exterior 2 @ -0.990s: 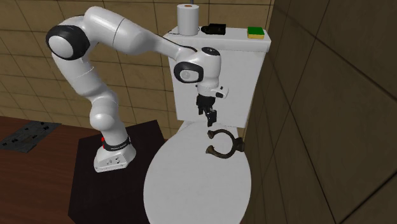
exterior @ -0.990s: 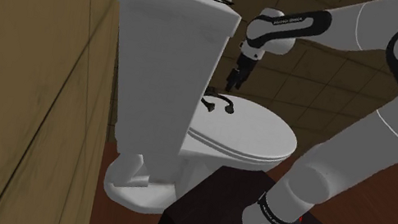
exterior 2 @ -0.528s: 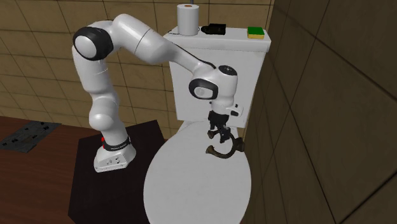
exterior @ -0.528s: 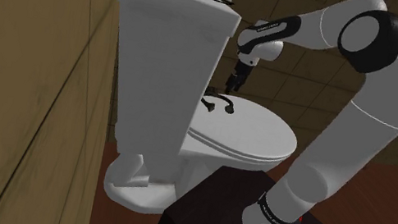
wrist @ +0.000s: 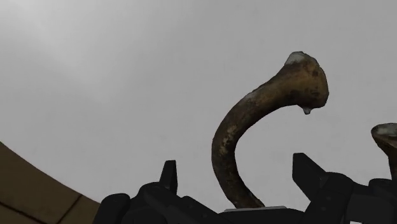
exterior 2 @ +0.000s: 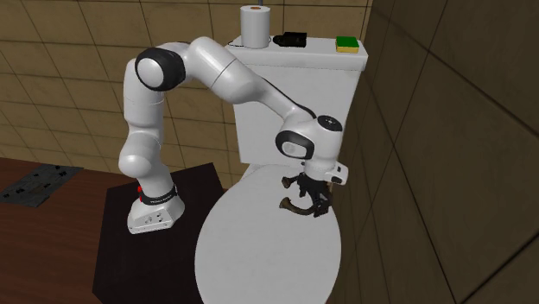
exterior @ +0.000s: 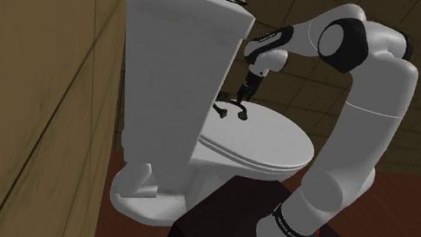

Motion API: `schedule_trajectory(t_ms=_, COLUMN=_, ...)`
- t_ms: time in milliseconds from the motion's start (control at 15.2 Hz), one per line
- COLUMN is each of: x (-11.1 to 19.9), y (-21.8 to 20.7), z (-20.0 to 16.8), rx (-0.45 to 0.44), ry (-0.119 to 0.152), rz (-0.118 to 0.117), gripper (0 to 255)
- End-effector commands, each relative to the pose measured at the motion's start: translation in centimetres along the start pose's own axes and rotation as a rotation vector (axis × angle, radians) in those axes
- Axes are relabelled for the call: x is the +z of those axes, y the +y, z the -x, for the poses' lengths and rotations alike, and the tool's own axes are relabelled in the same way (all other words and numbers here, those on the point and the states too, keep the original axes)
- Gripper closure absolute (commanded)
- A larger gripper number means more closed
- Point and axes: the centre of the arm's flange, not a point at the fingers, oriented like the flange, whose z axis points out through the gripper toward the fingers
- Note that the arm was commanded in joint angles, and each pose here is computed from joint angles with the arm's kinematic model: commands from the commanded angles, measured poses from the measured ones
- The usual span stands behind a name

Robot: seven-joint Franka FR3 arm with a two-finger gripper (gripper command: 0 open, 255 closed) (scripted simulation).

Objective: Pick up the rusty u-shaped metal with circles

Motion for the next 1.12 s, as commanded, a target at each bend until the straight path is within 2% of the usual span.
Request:
schedule_trajectory(t_ms=0, x=1.1, y=0.2, z=-0.2, rx=0.0, ry=0.0, rz=0.0, gripper=0)
schedule_trajectory(t_ms=396, x=3.5, y=0.3, z=-0.3, rx=0.0, ry=0.0, rz=0.0, gripper=0)
schedule_trajectory(t_ms=462, x=3.5, y=0.3, z=-0.3, rx=0.0, ry=0.0, rz=0.0, gripper=255)
schedule_trajectory(t_ms=1056, x=3.5, y=0.3, z=-0.3, rx=0.0, ry=0.0, rz=0.0, gripper=255)
